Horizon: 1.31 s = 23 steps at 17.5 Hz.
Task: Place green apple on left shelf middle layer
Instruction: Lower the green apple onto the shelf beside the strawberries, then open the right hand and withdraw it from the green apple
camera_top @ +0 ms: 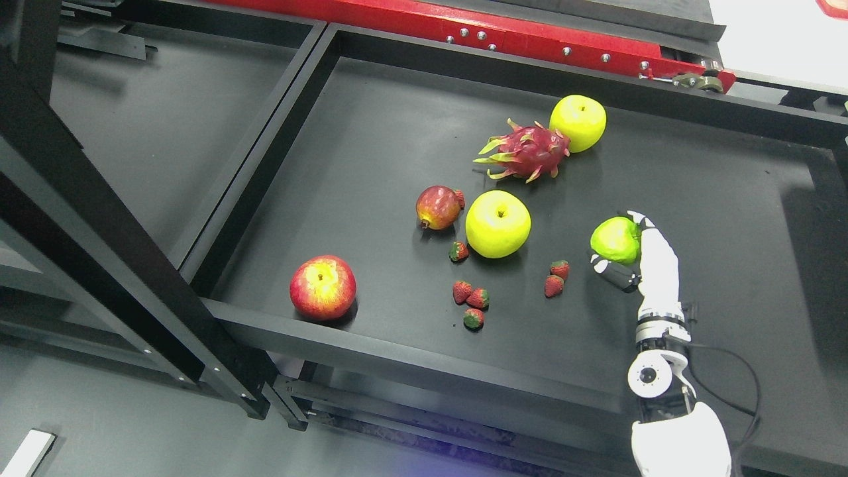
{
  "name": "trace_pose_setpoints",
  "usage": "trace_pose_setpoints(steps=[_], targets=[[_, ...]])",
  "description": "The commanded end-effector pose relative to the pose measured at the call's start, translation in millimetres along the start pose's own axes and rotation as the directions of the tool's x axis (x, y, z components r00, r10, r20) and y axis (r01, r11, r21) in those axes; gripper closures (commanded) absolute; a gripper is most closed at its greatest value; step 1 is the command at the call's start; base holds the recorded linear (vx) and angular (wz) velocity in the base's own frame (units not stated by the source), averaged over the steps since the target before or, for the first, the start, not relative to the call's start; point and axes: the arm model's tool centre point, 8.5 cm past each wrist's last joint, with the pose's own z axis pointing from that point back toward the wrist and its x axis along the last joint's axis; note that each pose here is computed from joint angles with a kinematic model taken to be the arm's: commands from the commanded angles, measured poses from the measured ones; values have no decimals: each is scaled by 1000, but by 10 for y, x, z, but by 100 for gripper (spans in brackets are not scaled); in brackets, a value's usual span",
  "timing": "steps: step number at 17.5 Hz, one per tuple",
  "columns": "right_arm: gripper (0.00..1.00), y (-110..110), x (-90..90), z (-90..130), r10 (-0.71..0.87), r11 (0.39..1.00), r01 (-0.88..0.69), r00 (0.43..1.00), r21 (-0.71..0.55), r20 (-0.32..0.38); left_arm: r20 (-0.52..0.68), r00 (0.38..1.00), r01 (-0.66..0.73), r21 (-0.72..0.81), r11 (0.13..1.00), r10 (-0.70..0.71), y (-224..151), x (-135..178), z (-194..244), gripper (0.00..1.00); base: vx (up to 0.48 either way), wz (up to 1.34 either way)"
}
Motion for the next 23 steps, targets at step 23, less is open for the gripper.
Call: trace_pose_setpoints(steps=[23], targets=[[0,313,438,905,-616,785,596,778,166,122,2,1000,2,17,1000,-2,112,12,14,0,0,0]])
